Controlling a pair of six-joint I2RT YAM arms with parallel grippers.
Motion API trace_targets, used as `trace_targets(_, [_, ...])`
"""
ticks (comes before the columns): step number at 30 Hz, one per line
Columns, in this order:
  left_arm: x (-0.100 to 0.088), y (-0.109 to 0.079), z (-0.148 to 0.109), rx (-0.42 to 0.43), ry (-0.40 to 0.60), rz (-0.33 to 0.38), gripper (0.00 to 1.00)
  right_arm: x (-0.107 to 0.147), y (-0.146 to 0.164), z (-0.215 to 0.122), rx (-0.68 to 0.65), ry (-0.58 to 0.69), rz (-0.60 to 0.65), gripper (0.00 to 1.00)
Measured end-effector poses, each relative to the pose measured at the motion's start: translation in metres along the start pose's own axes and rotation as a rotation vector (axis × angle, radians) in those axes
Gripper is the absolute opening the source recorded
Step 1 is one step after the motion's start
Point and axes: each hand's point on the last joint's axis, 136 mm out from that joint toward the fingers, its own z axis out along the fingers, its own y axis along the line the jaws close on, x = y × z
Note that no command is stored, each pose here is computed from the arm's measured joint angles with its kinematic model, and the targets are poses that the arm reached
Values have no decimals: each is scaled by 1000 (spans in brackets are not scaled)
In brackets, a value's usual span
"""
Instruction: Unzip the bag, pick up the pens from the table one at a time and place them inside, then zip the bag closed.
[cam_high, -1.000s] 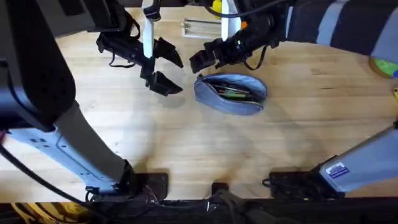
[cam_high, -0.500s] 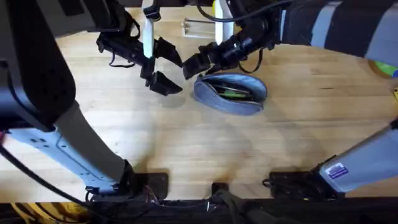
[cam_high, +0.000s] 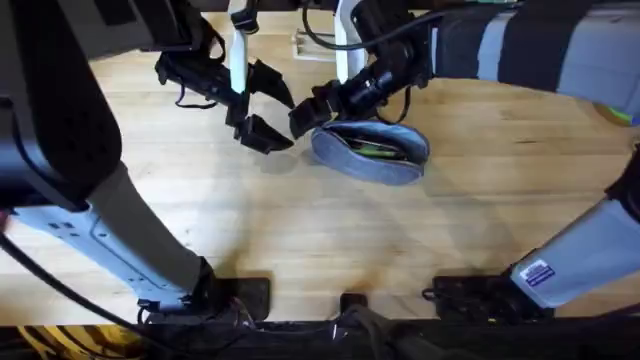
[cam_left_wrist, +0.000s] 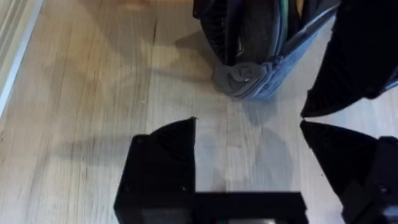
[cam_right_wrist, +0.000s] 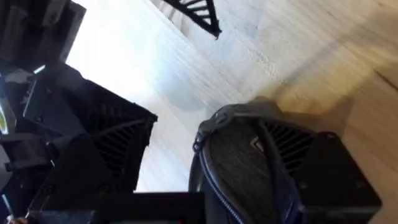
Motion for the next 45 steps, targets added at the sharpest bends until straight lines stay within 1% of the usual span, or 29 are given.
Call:
trace_targets(2, [0,0,0,0,0,0,993,0,0,0,2,0,-1,926])
trace_targets(6, [0,0,0,0,0,0,993,0,0,1,6,2,-2,694])
trace_targets(9, [0,0,0,0,0,0,994,1,0,1,7,2,-3,571])
trace_targets(11, [0,0,0,0,0,0,994,1,0,1,7,2,-3,469])
trace_targets(12, [0,0,0,0,0,0,994,1,0,1,7,2,-1,291])
trace_targets(13, [0,0,0,0,0,0,994,1,0,1,6,3,-2,164])
trace_targets(15, [0,0,0,0,0,0,994,1,0,1,5,2,-2,106])
trace_targets(19, [0,0,0,0,0,0,993,1,1,1,5,2,-1,36])
trace_targets(30, [0,0,0,0,0,0,993,0,-2,-3,2,-3,7,29])
trace_targets(35, [0,0,0,0,0,0,993,1,8,-24,5,-16,-2,29])
trace_targets(39, [0,0,0,0,0,0,993,-4,23,-46,10,-61,-50,30])
trace_targets(45, [-1,0,1,3,-1,4,993,-9,29,-65,54,-109,-110,30])
